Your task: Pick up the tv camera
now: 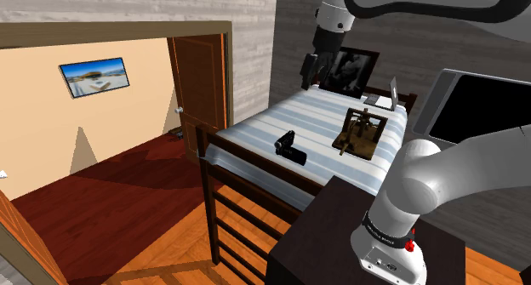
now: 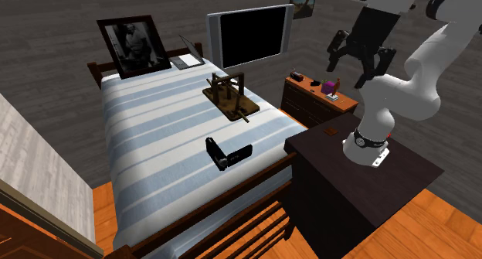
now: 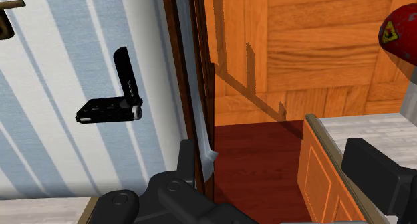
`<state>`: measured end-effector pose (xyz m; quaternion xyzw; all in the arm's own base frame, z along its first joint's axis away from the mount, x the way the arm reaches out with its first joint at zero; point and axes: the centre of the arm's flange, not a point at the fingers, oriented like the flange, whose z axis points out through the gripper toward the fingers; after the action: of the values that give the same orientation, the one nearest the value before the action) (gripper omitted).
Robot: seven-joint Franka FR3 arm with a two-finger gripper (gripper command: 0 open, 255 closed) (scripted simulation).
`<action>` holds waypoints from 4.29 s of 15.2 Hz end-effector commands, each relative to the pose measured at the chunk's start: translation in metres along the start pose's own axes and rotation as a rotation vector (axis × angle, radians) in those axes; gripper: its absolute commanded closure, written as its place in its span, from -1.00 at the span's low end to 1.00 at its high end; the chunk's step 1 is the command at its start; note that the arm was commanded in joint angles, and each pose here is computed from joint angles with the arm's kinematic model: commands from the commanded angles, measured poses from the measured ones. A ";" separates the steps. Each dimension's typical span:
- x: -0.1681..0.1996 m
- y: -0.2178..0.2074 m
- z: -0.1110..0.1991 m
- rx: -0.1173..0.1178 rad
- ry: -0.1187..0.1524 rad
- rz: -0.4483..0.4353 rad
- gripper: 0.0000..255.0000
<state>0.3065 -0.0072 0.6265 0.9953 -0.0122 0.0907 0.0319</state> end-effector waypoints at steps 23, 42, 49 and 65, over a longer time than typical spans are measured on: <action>0.050 0.135 0.255 0.014 -0.051 -0.059 -1.00; 0.088 0.247 0.478 0.027 -0.096 -0.110 -1.00; 0.083 0.247 0.514 0.027 -0.096 -0.111 -1.00; 0.084 0.247 0.507 0.027 -0.096 -0.111 1.00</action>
<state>0.4728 -0.2883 0.1546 0.9980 0.0426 0.0405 0.0224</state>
